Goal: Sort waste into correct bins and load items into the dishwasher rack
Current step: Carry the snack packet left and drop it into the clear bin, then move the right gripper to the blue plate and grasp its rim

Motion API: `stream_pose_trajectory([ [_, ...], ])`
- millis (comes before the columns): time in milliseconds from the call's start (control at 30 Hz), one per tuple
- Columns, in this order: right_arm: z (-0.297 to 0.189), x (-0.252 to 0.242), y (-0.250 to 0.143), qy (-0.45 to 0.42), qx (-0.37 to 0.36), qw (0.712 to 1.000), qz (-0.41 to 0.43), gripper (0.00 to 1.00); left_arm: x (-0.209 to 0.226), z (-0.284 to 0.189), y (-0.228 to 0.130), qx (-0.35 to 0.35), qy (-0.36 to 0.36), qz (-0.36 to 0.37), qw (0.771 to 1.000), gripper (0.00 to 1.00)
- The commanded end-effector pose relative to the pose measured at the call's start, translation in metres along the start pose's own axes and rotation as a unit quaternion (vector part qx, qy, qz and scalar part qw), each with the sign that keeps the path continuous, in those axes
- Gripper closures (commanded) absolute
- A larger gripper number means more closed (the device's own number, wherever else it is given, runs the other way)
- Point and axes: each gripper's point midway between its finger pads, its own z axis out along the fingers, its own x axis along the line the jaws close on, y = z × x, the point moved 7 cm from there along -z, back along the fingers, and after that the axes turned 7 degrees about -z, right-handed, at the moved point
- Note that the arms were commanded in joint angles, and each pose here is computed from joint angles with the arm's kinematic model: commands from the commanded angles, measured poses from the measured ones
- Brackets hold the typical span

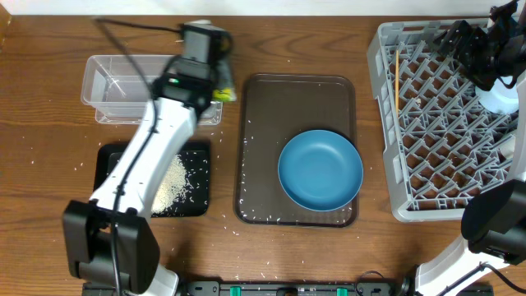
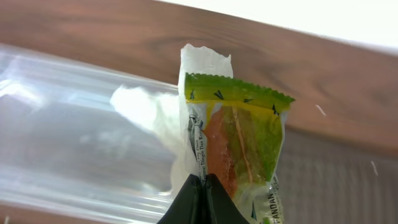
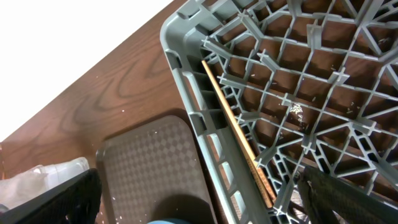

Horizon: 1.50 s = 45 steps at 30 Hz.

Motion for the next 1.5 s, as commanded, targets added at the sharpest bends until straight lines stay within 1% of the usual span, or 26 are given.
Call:
stream_pose_trajectory([
  [0, 0.003, 0.000, -0.001, 0.000, 0.004, 1.000, 0.005, 0.01, 0.029, -0.004, 0.020, -0.026, 0.032, -0.121, 0.992, 0.94],
  [67, 0.003, 0.000, -0.001, 0.000, 0.004, 1.000, 0.005, 0.01, 0.043, -0.002, 0.026, -0.030, 0.045, -0.146, 0.988, 0.93],
  [100, 0.003, 0.000, -0.001, 0.000, 0.004, 1.000, 0.005, 0.01, 0.048, -0.001, 0.029, -0.031, 0.049, -0.154, 0.986, 0.90],
  [133, 0.003, 0.000, -0.001, 0.000, 0.004, 1.000, 0.005, 0.01, 0.053, -0.001, 0.031, -0.032, 0.053, -0.158, 0.985, 0.83],
  [167, 0.003, 0.000, -0.001, 0.000, 0.004, 1.000, 0.005, 0.01, 0.057, 0.000, 0.032, -0.034, 0.056, -0.162, 0.985, 0.63],
  [233, 0.003, 0.000, -0.001, 0.000, 0.005, 1.000, 0.005, 0.01, 0.062, 0.000, 0.034, -0.035, 0.060, -0.166, 0.984, 0.62],
  [267, 0.003, 0.000, -0.001, 0.000, 0.004, 1.000, 0.005, 0.01, 0.063, 0.000, 0.035, -0.035, 0.061, -0.166, 0.984, 0.65],
  [333, 0.003, 0.000, -0.001, 0.000, 0.004, 1.000, 0.005, 0.01, 0.062, 0.000, 0.035, -0.035, 0.061, -0.166, 0.984, 0.75],
  [433, 0.003, 0.000, -0.001, 0.000, 0.004, 1.000, 0.005, 0.01, 0.062, 0.000, 0.035, -0.035, 0.061, -0.167, 0.984, 0.81],
  [500, 0.003, 0.000, -0.001, 0.000, 0.004, 1.000, 0.005, 0.01, 0.062, 0.000, 0.035, -0.036, 0.061, -0.167, 0.984, 0.91],
  [533, 0.003, 0.000, -0.001, 0.000, 0.004, 1.000, 0.005, 0.01, 0.062, 0.000, 0.035, -0.035, 0.061, -0.167, 0.984, 0.93],
  [600, 0.003, 0.000, -0.001, 0.000, 0.004, 1.000, 0.005, 0.01, 0.062, 0.000, 0.035, -0.035, 0.061, -0.166, 0.984, 0.93],
  [633, 0.003, 0.000, -0.001, 0.000, 0.005, 1.000, 0.005, 0.01, 0.062, 0.000, 0.035, -0.035, 0.061, -0.166, 0.984, 0.85],
  [667, 0.003, 0.000, -0.001, 0.000, 0.005, 1.000, 0.005, 0.01, 0.062, 0.001, 0.033, -0.030, 0.058, -0.166, 0.984, 0.70],
  [700, 0.003, 0.000, -0.001, 0.000, 0.005, 1.000, 0.005, 0.01, 0.060, 0.001, 0.032, -0.022, 0.050, -0.166, 0.985, 0.59],
  [733, 0.003, 0.000, -0.001, 0.000, 0.005, 1.000, 0.005, 0.01, 0.058, 0.001, 0.030, -0.013, 0.042, -0.166, 0.985, 0.51],
  [767, 0.003, 0.000, -0.001, 0.000, 0.005, 1.000, 0.005, 0.01, 0.056, 0.001, 0.028, -0.003, 0.033, -0.165, 0.986, 0.47],
  [833, 0.003, 0.000, -0.001, 0.000, 0.005, 1.000, 0.005, 0.01, 0.054, 0.001, 0.025, 0.010, 0.020, -0.165, 0.986, 0.43],
  [933, 0.003, 0.000, -0.001, 0.000, 0.005, 1.000, 0.005, 0.01, 0.058, -0.001, 0.029, -0.002, 0.033, -0.167, 0.985, 0.41],
  [1067, 0.003, 0.000, -0.001, 0.000, 0.005, 1.000, 0.005, 0.01, 0.088, -0.008, 0.045, -0.043, 0.079, -0.189, 0.978, 0.41],
  [1200, 0.003, 0.000, -0.001, 0.000, 0.004, 1.000, 0.005, 0.01, 0.135, -0.013, 0.059, -0.056, 0.119, -0.228, 0.965, 0.39],
  [1267, 0.003, 0.000, -0.001, 0.000, 0.005, 1.000, 0.005, 0.01, 0.159, -0.015, 0.059, -0.049, 0.146, -0.246, 0.957, 0.30],
  [1300, 0.003, 0.000, -0.001, 0.000, 0.005, 1.000, 0.005, 0.01, 0.169, -0.016, 0.058, -0.041, 0.157, -0.253, 0.954, 0.27],
  [1367, 0.003, 0.000, -0.001, 0.000, 0.005, 1.000, 0.005, 0.01, 0.185, -0.018, 0.054, -0.028, 0.175, -0.264, 0.948, 0.25],
  [1400, 0.003, 0.000, -0.001, 0.000, 0.004, 1.000, 0.005, 0.01, 0.191, -0.020, 0.052, -0.022, 0.184, -0.269, 0.945, 0.18],
  [1467, 0.003, 0.000, -0.001, 0.000, 0.004, 1.000, 0.005, 0.01, 0.201, -0.022, 0.048, -0.010, 0.198, -0.275, 0.941, 0.17],
])
